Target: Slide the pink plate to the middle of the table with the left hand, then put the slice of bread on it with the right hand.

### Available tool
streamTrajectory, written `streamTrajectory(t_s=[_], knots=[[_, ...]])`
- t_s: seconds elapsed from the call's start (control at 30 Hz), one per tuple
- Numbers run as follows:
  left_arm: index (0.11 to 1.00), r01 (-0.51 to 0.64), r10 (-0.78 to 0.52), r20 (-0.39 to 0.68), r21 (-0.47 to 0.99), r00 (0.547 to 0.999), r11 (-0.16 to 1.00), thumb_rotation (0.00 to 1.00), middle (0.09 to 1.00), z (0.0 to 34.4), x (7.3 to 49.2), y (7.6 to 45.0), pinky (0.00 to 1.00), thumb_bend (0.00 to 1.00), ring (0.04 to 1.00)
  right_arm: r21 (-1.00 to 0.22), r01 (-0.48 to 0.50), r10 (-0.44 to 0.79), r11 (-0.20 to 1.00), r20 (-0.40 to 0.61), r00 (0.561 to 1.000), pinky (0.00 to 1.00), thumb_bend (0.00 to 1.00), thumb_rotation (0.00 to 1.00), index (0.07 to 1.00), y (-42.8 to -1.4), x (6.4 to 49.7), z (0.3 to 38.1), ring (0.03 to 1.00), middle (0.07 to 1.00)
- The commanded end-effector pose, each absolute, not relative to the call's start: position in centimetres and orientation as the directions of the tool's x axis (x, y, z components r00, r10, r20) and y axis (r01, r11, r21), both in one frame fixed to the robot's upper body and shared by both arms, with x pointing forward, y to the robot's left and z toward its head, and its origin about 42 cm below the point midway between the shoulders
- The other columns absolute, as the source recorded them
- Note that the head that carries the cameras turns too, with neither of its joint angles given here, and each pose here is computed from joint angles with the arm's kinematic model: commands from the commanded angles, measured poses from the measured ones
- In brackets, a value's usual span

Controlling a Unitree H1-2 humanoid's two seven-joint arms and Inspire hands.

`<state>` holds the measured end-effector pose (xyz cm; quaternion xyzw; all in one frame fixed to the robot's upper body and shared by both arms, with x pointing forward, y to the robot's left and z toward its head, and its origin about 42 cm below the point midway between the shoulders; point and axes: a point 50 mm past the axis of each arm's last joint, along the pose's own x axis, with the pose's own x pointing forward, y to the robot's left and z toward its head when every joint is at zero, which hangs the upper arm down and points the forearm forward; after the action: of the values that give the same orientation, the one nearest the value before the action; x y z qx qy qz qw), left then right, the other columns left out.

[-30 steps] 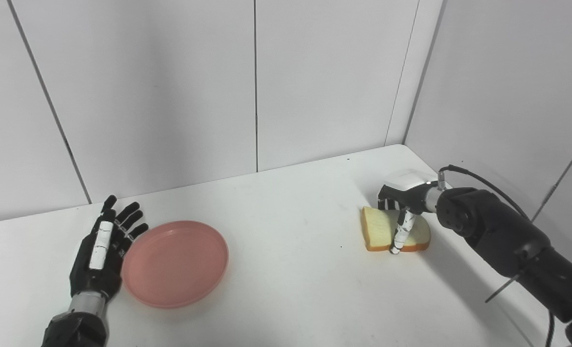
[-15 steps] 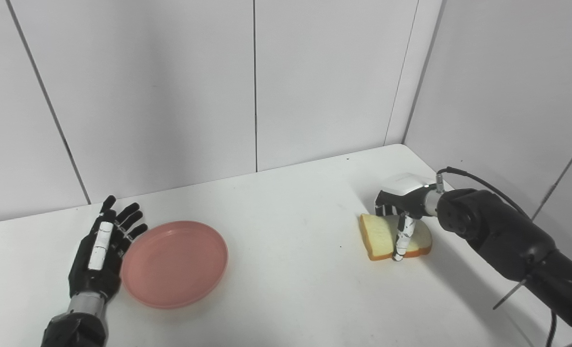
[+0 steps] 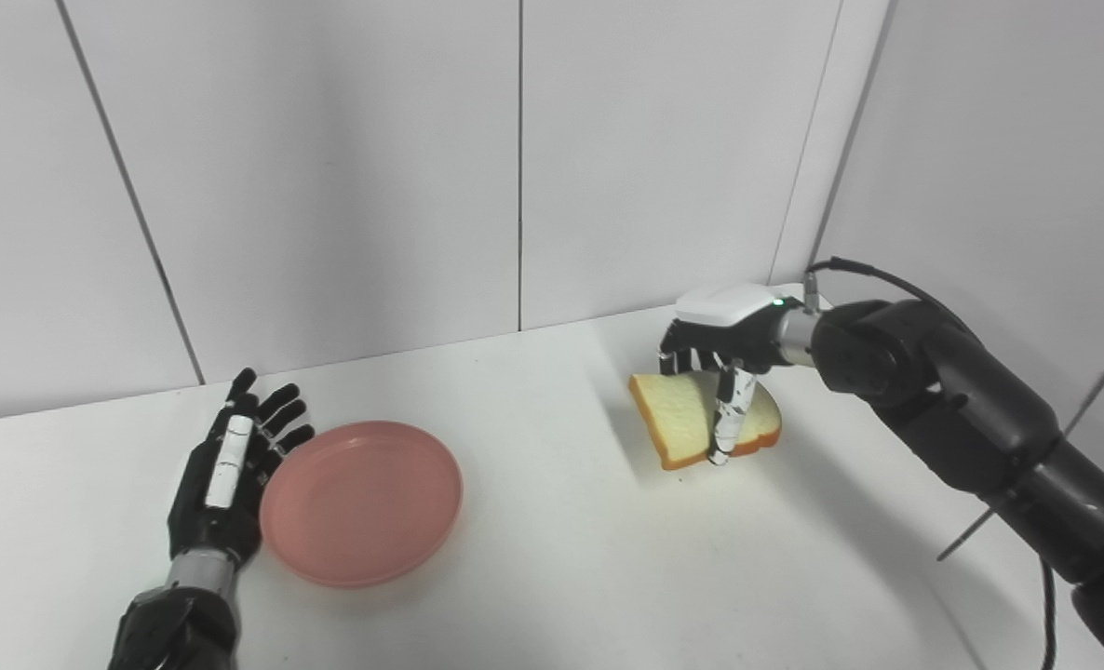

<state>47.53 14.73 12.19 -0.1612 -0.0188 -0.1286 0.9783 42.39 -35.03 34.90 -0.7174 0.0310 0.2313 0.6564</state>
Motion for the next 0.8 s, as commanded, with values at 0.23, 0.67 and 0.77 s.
streamTrajectory(t_s=[0.23,0.67,0.77], knots=[[0.927,0.243,-0.262,-0.014,-0.329,0.965,0.913,0.64,0.805,8.7,45.5,12.2,0.73,0.85,0.817,-0.962,-0.22,0.421,-0.164,-0.27,0.866,0.42,0.78,0.31,0.672,-27.9,45.3,38.2,0.483,0.571],[0.923,0.243,-0.263,-0.018,-0.327,0.965,0.913,0.64,0.806,7.7,44.7,10.0,0.71,0.82,0.803,-0.968,-0.25,0.547,0.016,-0.201,0.812,0.34,0.79,0.29,0.671,-21.1,48.8,37.0,0.424,0.53],[0.93,0.237,-0.258,-0.023,-0.326,0.966,0.915,0.64,0.805,7.5,44.6,10.1,0.7,0.8,0.799,-0.964,-0.262,0.576,0.039,-0.193,0.795,0.35,0.8,0.3,0.657,-19.8,49.4,37.1,0.418,0.51]])
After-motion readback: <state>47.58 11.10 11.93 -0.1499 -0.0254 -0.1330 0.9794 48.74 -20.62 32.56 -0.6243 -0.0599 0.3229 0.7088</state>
